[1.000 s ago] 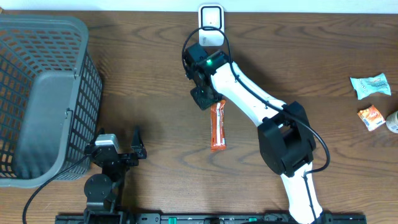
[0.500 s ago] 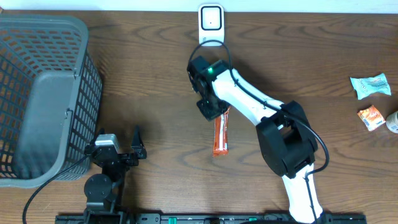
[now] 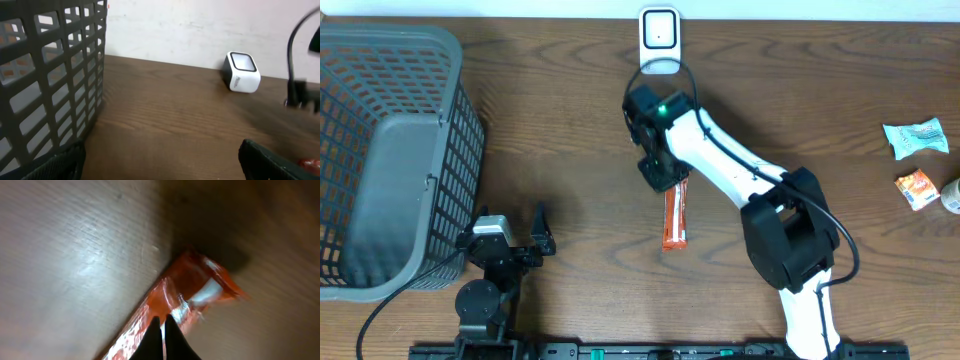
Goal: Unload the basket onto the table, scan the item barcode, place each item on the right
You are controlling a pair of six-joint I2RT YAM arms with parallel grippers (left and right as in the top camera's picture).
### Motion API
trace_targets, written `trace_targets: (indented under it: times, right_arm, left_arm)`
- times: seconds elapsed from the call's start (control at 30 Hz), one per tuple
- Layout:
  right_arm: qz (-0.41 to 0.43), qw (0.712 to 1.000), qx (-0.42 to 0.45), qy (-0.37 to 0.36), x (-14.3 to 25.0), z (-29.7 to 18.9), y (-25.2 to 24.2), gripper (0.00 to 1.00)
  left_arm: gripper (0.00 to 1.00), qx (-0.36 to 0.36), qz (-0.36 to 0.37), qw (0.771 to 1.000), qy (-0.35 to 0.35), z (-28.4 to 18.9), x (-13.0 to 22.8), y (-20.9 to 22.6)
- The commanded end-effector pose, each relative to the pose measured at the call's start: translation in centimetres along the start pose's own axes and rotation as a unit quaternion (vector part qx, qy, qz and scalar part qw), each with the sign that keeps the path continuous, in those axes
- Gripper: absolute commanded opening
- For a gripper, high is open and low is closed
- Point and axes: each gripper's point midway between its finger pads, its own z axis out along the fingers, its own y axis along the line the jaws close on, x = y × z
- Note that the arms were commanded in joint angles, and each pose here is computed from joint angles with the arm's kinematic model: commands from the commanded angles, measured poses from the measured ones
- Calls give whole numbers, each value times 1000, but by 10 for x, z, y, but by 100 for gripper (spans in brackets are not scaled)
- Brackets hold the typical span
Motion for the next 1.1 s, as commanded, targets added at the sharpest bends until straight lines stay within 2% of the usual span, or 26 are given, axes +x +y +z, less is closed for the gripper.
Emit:
trace_targets:
  times: [0.0,0.1,0.13,0.2,0.23,0.27,0.33,0.37,0.57,0.73,0.83,0.93,1.07]
  right_arm:
    - [16,1000,8,23,21,28,-1,1]
    - [16,999,18,23,26,41,-5,4]
    - [16,999,25,17,23,40,-7,12]
    - [17,1000,25,7,17,38,-7,43]
    - [17,1000,25,3,15,37,-7,66]
    - [14,1000,24,-2,13,37,-7,78]
    - [4,1000,24,-8,10,37,-7,95]
    - [-4,1000,24,-12,8,37,-7,99]
    - [-12,999,35,-29,-4,24,-11,99]
    - [-7,998,35,-46,-17,-32,-13,99]
    - [-4,998,52,-43,-14,-46,-21,98]
    - [-1,997,67,-34,-9,-45,-31,83]
    - [8,997,69,-20,-1,-28,-44,41]
  left_arm:
    - [98,-8,-1,1000,20,2,17,4]
    - [98,-8,-1,1000,20,2,17,5]
    - [98,-8,-1,1000,20,2,17,4]
    - [98,-8,-1,1000,20,2,17,5]
    - [98,-8,-1,1000,20,2,17,5]
    - [98,-8,-1,1000,20,2,17,4]
    - [98,-8,-1,1000,20,2,17,5]
    - [98,-8,-1,1000,20,2,17,4]
    - [98,-8,-1,1000,20,2,17,5]
    - [98,-8,0,1000,20,2,17,4]
    - [98,-8,-1,1000,20,2,17,5]
    - [98,-8,-1,1000,20,2,17,4]
    - [98,-8,-1,1000,20,2,17,4]
